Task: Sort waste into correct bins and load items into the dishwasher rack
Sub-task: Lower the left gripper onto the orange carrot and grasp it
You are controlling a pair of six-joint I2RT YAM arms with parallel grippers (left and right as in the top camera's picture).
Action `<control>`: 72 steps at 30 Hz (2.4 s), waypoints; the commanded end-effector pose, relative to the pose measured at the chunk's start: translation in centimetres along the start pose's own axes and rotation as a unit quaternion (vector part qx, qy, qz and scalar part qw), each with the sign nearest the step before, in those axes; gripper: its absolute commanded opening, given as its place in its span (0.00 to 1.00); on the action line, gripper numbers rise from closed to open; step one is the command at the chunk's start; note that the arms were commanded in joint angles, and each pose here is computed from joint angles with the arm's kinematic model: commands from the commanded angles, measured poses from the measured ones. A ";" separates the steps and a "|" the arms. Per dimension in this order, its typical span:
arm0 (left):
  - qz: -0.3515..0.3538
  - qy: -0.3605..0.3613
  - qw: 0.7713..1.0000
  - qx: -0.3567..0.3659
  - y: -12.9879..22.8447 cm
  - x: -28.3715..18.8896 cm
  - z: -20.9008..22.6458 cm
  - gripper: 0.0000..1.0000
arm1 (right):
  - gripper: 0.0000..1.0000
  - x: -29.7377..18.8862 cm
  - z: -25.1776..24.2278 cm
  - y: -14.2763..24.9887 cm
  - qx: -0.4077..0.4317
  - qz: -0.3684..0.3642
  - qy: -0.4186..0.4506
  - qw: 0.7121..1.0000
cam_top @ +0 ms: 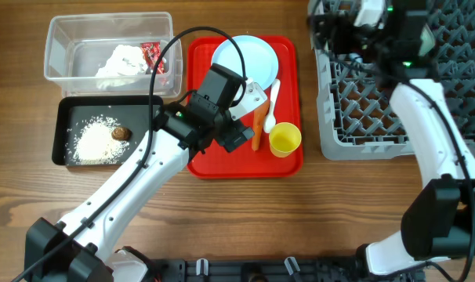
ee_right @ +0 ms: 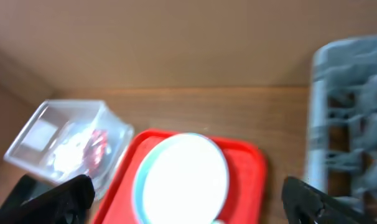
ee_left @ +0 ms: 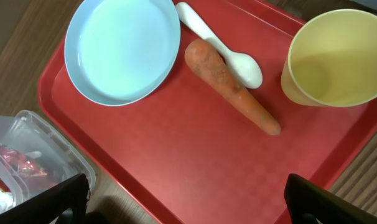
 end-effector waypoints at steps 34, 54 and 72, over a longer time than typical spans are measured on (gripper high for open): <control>0.029 0.098 0.895 -0.435 0.2 10.0 3.7 1.00 | 1.00 1.1 2.5 3.1 0.026 0.113 0.077 0.990; 0.018 0.013 0.932 -0.363 1.0 18.5 -0.1 0.88 | 1.00 0.7 1.8 3.7 0.035 0.132 0.094 0.986; 0.075 -0.015 0.930 -0.361 2.6 17.9 -0.2 0.11 | 1.00 0.6 1.7 4.0 0.037 0.140 0.105 0.984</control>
Point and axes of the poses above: each gripper's point midway between its finger pads, its own x axis out along the fingers, its own z axis along the line the jaws close on, y = z × x, the point moved 10 cm from there along -x, back along the fingers, and after that the axes turned 14 degrees about -x, right-handed, at the moved point
